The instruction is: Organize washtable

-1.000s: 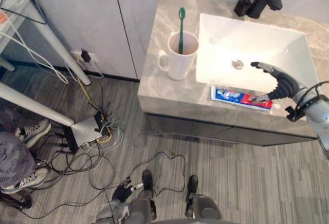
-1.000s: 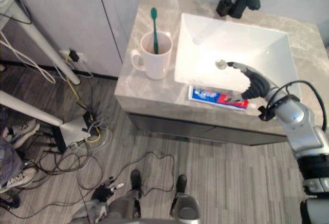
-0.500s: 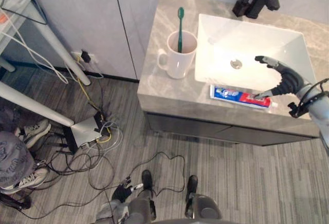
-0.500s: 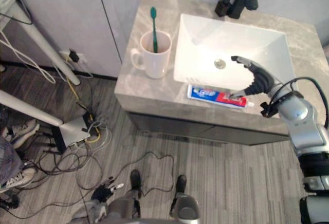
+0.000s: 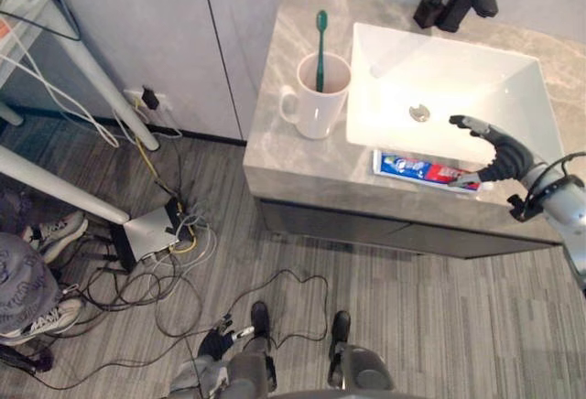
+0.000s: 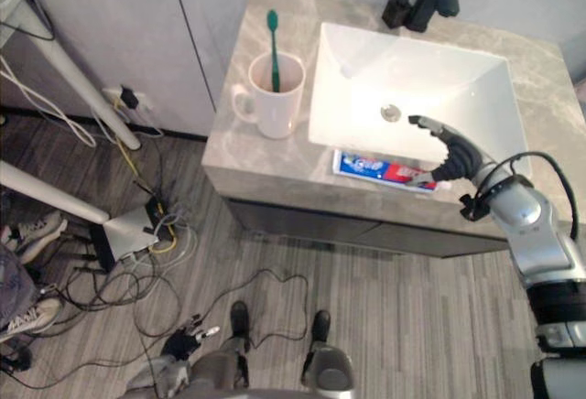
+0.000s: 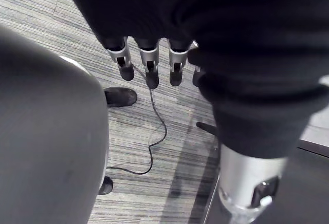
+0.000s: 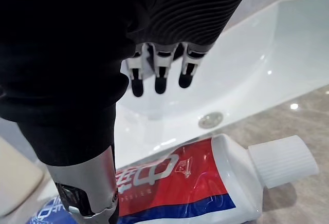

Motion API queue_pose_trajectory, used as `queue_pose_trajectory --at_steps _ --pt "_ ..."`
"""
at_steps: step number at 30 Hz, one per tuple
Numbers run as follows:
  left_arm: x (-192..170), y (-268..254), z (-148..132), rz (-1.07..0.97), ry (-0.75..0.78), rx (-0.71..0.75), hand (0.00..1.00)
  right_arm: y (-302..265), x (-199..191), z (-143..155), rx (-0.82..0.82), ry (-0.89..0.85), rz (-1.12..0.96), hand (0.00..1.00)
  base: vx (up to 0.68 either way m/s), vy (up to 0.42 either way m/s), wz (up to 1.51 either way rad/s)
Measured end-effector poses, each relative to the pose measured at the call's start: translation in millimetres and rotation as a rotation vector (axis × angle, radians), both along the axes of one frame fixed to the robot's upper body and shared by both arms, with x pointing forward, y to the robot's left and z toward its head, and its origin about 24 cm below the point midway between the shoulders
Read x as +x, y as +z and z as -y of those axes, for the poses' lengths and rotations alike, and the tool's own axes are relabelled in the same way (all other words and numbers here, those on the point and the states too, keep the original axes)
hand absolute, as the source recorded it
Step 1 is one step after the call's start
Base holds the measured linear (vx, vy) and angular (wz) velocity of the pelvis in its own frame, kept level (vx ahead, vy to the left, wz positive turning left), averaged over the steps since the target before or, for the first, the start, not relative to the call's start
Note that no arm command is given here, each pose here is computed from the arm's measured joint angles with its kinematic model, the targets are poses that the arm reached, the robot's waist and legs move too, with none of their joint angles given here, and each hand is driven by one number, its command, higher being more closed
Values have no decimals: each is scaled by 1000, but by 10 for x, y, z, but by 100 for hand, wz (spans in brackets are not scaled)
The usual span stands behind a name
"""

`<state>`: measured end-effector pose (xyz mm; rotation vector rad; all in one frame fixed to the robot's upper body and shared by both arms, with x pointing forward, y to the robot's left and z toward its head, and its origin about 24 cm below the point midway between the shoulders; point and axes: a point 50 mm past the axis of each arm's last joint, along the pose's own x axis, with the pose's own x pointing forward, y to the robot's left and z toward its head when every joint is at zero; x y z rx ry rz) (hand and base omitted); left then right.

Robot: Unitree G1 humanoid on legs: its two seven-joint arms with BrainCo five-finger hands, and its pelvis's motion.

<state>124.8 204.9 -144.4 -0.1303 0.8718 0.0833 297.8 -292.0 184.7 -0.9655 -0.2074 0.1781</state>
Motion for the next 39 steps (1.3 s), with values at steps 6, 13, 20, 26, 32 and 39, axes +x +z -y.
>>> queue_pose_trajectory --at_steps 6,13,20,26,32,39 --pt "5 6 -23 3 3 6 0 -11 -3 5 0 -2 -4 0 0 0 -1" --pt "21 18 -34 10 4 9 0 -13 -3 5 0 -2 -4 0 28 11 -1" --pt "25 26 -72 16 26 12 0 -21 -5 5 -1 -2 -7 0 40 11 0" --pt "41 40 -90 25 32 15 0 -73 -23 15 0 -6 -23 0 30 14 0" --pt "44 42 -92 27 32 15 0 -105 -22 1 8 -2 -30 0 44 13 -2" --pt "47 44 -93 28 32 16 0 -120 -26 0 8 -2 -36 100 39 15 0"
